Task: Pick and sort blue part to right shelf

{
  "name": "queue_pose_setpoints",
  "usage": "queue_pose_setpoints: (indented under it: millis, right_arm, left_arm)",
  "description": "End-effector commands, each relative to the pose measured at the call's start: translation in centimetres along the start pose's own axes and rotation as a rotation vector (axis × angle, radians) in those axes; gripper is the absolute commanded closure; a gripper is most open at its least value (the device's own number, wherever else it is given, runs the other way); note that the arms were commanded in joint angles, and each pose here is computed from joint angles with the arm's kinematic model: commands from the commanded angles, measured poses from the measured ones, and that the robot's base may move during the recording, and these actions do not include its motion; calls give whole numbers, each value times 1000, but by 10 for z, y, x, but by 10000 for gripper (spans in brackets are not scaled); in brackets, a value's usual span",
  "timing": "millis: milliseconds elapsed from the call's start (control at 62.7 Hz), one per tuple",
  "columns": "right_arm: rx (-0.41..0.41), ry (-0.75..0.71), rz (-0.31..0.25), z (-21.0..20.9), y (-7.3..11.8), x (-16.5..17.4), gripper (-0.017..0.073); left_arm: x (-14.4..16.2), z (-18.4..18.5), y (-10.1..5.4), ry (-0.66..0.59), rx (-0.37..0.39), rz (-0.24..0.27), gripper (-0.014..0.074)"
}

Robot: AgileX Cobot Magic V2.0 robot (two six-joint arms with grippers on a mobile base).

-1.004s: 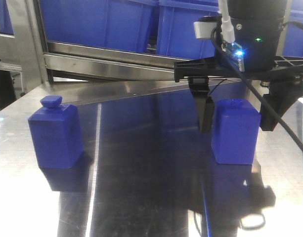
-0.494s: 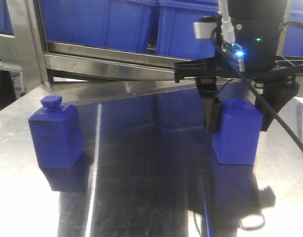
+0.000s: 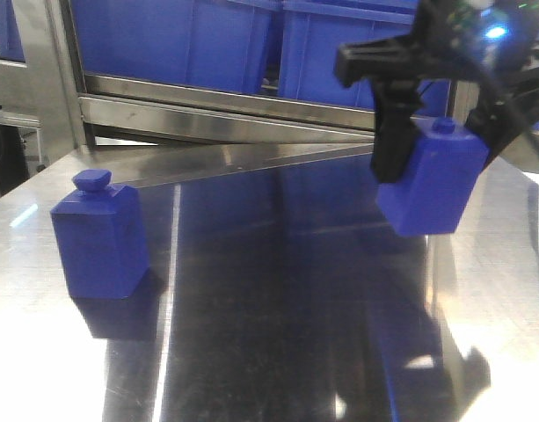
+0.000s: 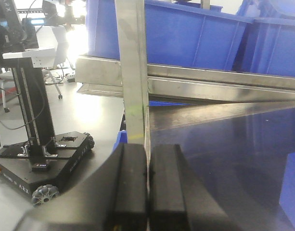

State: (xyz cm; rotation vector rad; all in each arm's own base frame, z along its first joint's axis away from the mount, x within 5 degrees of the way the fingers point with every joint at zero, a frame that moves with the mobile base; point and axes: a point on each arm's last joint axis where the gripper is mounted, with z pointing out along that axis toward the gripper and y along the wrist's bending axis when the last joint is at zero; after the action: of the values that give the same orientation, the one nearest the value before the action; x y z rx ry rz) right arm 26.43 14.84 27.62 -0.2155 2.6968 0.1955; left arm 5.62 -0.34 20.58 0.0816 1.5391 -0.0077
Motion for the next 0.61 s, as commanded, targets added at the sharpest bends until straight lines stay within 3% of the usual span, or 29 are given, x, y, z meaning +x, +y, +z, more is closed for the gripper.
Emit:
queue_pose_setpoints:
  millis: [0, 303, 590]
  right_arm:
    - [-77, -193, -30, -29, -11, -1, 167]
    - [-64, -436, -110, -41, -58, 33, 167]
    - [34, -689, -7, -68, -95, 64, 167]
  left_arm:
    - [-1, -1, 1, -82, -11, -12, 471]
    - [-1, -1, 1, -82, -11, -12, 471]
    - [-1, -1, 1, -82, -11, -12, 471]
